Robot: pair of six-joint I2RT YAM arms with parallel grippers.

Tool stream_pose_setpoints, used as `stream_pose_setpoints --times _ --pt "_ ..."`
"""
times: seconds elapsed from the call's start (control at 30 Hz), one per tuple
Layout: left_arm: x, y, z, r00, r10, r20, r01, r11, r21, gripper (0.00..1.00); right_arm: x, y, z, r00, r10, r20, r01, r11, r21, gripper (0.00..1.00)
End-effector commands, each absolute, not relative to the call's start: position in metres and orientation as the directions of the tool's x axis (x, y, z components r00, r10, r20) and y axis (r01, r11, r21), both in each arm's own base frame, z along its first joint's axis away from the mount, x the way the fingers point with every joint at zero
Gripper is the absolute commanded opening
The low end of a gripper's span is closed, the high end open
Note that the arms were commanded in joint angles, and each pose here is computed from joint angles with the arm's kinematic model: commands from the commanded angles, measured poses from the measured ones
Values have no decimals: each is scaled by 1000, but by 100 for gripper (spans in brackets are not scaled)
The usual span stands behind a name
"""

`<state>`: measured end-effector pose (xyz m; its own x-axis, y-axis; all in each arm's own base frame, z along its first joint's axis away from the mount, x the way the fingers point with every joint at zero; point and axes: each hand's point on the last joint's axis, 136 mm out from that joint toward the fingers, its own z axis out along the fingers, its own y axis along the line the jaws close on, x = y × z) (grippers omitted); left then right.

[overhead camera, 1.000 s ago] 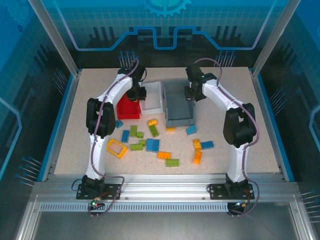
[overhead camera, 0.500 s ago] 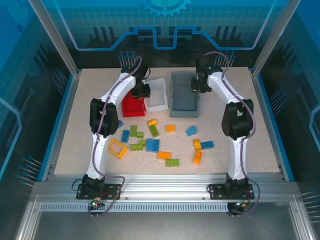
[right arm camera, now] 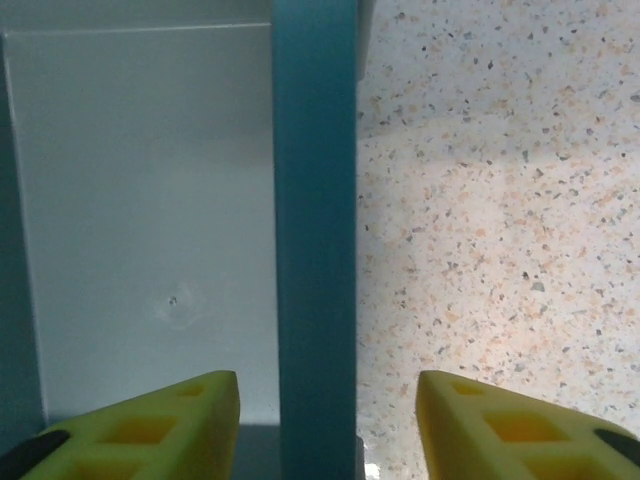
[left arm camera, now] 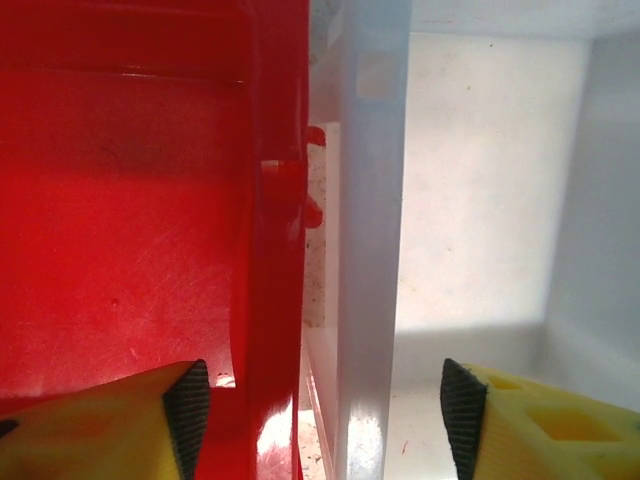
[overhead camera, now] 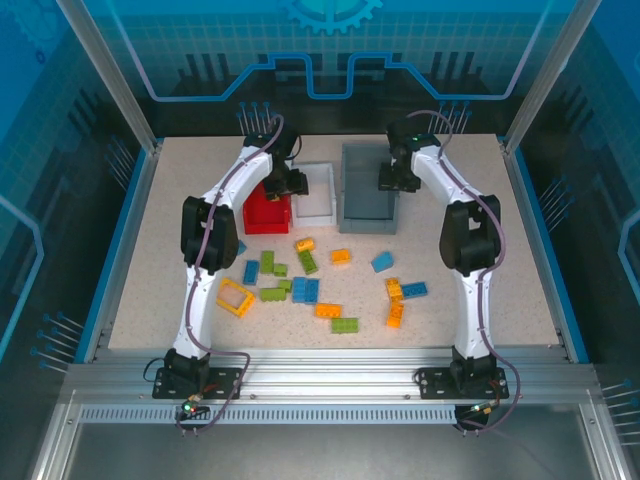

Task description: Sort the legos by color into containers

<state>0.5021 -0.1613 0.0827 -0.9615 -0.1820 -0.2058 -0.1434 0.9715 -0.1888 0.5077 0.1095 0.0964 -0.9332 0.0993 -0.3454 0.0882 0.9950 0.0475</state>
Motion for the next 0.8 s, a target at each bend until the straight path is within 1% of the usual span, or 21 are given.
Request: stream_pose_setpoints --times 0.0,0.1,0.23,0.33,0.43,0.5,0.6,0.7,0.77 --pt "503 -169 130 -936 -218 -276 -145 954 -261 71 500 98 145 -892 121 -435 106 993 60 54" --pt "500 -170 160 -909 -257 -327 -153 937 -313 79 488 91 173 -857 149 -493 131 989 72 58" --pt "491 -171 196 -869 -310 -385 -153 909 -388 86 463 82 197 -813 222 -539 180 975 130 60" --pt "477 -172 222 -836 -344 -427 -126 879 -460 88 433 79 202 -793 286 -538 228 958 174 61" --pt "450 -185 246 -803 -341 -488 -32 843 -537 88 397 82 198 -782 349 -516 282 937 206 58" --pt "423 -200 256 -786 -327 -524 46 815 -578 89 370 86 188 -781 395 -484 329 919 218 59" --pt "372 -230 258 -774 -269 -573 185 769 -612 91 334 93 165 -772 503 -389 435 864 255 59" --pt "322 -251 245 -780 -196 -595 277 744 -608 91 316 112 137 -758 588 -283 502 803 322 58" --pt "295 -254 240 -775 -189 -604 305 725 -618 92 313 124 118 -744 629 -225 539 764 355 59"
